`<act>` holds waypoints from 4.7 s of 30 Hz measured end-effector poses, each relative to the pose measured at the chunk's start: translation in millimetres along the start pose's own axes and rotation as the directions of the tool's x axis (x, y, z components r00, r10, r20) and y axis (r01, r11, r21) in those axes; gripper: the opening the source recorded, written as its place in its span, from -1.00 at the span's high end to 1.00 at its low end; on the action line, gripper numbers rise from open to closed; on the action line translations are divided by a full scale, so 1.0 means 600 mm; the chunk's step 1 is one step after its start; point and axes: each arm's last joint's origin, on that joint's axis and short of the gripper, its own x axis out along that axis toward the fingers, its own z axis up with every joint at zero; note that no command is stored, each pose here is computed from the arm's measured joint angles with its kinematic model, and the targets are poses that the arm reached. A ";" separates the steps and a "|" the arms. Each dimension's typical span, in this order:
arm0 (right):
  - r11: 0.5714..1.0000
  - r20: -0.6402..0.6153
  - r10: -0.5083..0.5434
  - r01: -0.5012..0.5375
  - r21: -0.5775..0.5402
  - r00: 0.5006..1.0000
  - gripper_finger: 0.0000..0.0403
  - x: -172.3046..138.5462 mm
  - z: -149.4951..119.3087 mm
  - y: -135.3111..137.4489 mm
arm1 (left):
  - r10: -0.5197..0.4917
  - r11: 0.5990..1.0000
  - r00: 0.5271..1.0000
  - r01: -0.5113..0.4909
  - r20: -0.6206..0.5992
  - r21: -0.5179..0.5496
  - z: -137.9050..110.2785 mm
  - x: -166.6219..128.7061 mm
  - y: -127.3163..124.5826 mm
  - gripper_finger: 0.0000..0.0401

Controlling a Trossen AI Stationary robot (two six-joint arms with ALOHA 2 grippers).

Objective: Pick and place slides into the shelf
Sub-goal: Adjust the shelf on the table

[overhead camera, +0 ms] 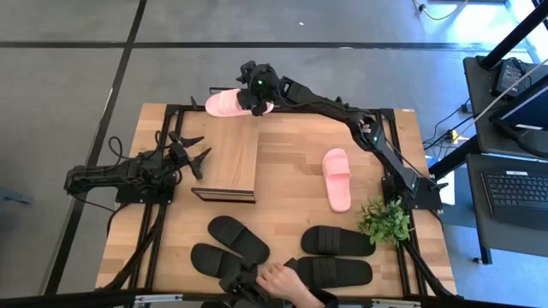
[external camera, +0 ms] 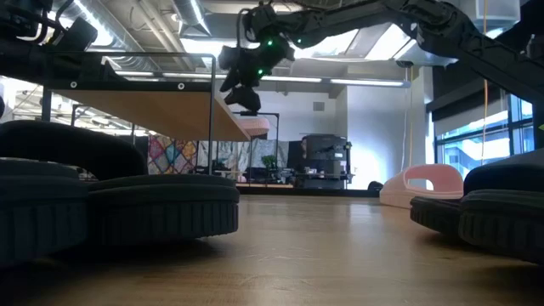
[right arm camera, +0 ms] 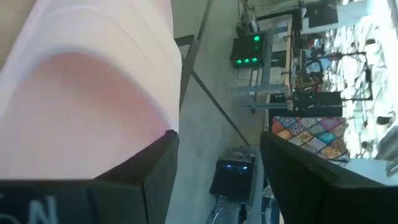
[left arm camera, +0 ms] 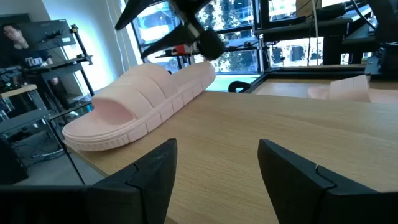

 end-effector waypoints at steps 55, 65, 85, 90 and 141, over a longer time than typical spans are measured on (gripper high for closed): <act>0.580 -0.205 0.640 -0.291 0.761 0.741 -0.12 -0.116 -0.116 0.014 | -0.069 0.991 0.995 0.076 0.069 -0.107 0.086 -0.036 0.033 -0.08; 0.575 -0.210 0.656 -0.299 0.761 0.725 -0.12 -0.118 -0.116 0.017 | -0.606 0.752 0.780 0.625 0.156 -0.208 0.098 -0.050 0.010 -0.08; 0.565 -0.205 0.651 -0.285 0.774 0.731 -0.12 -0.118 -0.111 0.018 | -0.802 0.579 0.595 0.750 -0.055 -0.320 0.073 -0.023 -0.052 -0.08; 0.571 -0.209 0.648 -0.285 0.770 0.732 -0.12 -0.119 -0.108 0.018 | -0.838 0.525 0.545 0.806 -0.003 -0.274 0.085 -0.032 -0.057 -0.08; 0.582 -0.302 0.459 -0.027 0.813 0.836 -0.12 -0.463 0.091 0.257 | -0.900 0.424 0.435 0.880 0.006 -0.213 0.137 -0.135 -0.165 -0.08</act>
